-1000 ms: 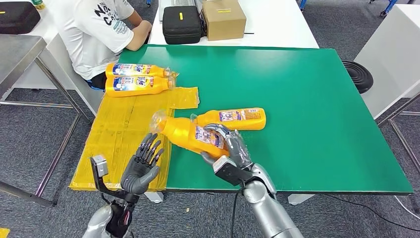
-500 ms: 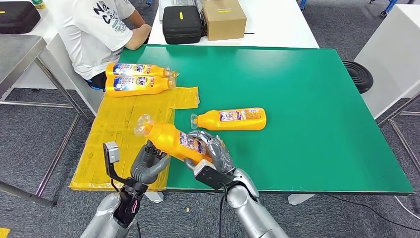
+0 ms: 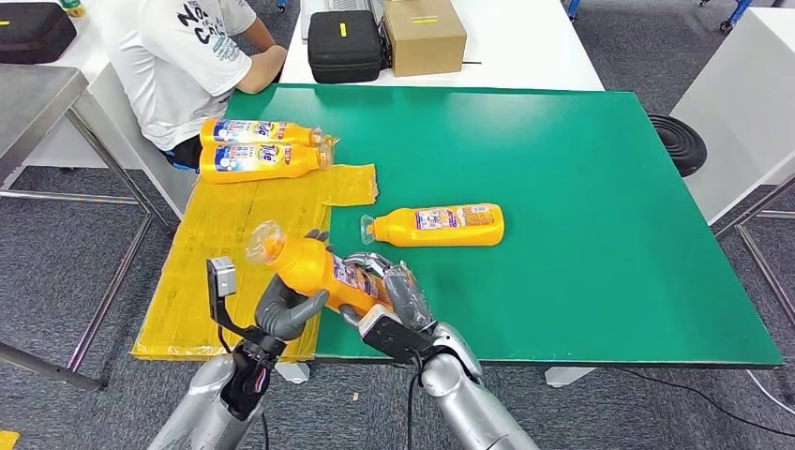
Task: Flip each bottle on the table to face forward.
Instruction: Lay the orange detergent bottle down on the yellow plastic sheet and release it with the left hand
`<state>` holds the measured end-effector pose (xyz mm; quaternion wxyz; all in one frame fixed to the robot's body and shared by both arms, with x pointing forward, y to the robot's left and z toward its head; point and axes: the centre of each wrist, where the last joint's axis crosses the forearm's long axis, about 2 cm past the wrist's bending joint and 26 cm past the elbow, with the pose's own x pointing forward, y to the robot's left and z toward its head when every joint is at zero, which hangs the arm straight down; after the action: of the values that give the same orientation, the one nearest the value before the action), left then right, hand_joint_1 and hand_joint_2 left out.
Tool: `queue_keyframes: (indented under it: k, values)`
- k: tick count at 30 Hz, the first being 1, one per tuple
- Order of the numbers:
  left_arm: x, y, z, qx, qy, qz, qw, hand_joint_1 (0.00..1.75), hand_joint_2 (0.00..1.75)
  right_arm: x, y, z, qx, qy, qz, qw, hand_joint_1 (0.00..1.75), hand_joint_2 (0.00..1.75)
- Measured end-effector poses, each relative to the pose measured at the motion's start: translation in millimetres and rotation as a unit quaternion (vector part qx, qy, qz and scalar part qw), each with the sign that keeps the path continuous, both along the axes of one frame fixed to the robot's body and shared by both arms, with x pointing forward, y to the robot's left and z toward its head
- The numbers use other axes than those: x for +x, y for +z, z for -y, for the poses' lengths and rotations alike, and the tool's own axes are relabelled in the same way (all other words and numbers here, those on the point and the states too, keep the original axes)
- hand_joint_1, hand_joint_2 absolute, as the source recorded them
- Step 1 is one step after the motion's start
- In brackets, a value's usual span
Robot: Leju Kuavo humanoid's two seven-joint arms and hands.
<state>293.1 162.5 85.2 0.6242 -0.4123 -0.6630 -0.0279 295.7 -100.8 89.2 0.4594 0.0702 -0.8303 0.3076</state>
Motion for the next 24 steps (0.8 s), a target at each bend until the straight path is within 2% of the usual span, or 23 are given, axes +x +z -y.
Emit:
queue_keyframes:
  k: [10,24]
  values:
    - [8.6,2.0,4.7,0.008,0.018,-0.006,1.0,0.0,1.75,-3.7,0.2,-4.7,0.006,0.008,-0.01,1.0,1.75,1.75]
    - [9.1,-0.1,8.9,0.019,0.074,0.008,0.997,0.0,1.75,-5.8,0.4,-9.6,0.012,0.026,-0.02,0.999,1.75,1.75]
